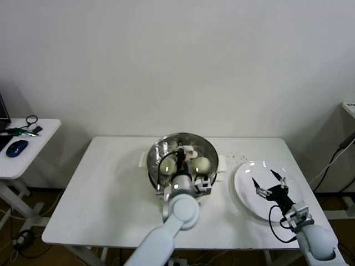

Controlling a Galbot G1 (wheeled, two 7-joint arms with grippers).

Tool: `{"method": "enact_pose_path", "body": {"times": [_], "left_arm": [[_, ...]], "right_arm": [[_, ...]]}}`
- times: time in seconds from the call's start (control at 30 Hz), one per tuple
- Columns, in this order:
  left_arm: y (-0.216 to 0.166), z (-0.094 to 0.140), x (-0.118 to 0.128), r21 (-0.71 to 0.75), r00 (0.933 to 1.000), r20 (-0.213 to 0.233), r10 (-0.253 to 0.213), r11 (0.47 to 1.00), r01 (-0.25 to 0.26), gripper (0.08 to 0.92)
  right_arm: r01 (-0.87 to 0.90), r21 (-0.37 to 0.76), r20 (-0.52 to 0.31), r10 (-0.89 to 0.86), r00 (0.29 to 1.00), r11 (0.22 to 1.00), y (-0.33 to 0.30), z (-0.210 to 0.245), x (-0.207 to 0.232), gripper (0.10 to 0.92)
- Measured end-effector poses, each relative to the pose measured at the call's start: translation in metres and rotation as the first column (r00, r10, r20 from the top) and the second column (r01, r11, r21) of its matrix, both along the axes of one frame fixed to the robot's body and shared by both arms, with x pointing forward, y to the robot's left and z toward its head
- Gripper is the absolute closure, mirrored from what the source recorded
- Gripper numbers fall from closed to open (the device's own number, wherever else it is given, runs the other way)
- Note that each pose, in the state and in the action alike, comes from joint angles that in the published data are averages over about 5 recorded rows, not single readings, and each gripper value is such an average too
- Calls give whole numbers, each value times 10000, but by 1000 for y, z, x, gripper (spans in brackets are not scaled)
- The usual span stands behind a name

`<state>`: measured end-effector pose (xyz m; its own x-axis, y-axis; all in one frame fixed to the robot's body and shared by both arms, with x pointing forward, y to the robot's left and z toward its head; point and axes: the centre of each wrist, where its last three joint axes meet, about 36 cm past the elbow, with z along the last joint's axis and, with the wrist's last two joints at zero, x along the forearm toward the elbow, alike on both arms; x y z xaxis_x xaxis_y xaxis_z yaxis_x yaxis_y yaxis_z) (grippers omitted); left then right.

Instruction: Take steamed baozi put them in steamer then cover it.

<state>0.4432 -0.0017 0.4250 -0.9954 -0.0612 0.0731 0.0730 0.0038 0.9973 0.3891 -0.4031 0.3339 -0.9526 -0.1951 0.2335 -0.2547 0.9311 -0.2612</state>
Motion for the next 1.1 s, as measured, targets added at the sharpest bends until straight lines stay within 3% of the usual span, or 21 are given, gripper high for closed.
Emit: {"method": "enact_pose_path", "body": {"times": [0.6,0.9,1.1], "left_arm": [[26,22,-34,-719,9992,-68,-402,9966,396,225],[51,36,-61,-1357,9983,-52,-582,9891,569,177],[83,48,-75,-2182,9993,169,-338,9752,367,177]], "right_arm": [[152,218,-224,-148,9996,9996,-2,2,1,200],[146,229,-237,-141,9996,9996,-2,3,3,200],[117,279,-216,-111,9997,9995,-2,2,3,200]]}}
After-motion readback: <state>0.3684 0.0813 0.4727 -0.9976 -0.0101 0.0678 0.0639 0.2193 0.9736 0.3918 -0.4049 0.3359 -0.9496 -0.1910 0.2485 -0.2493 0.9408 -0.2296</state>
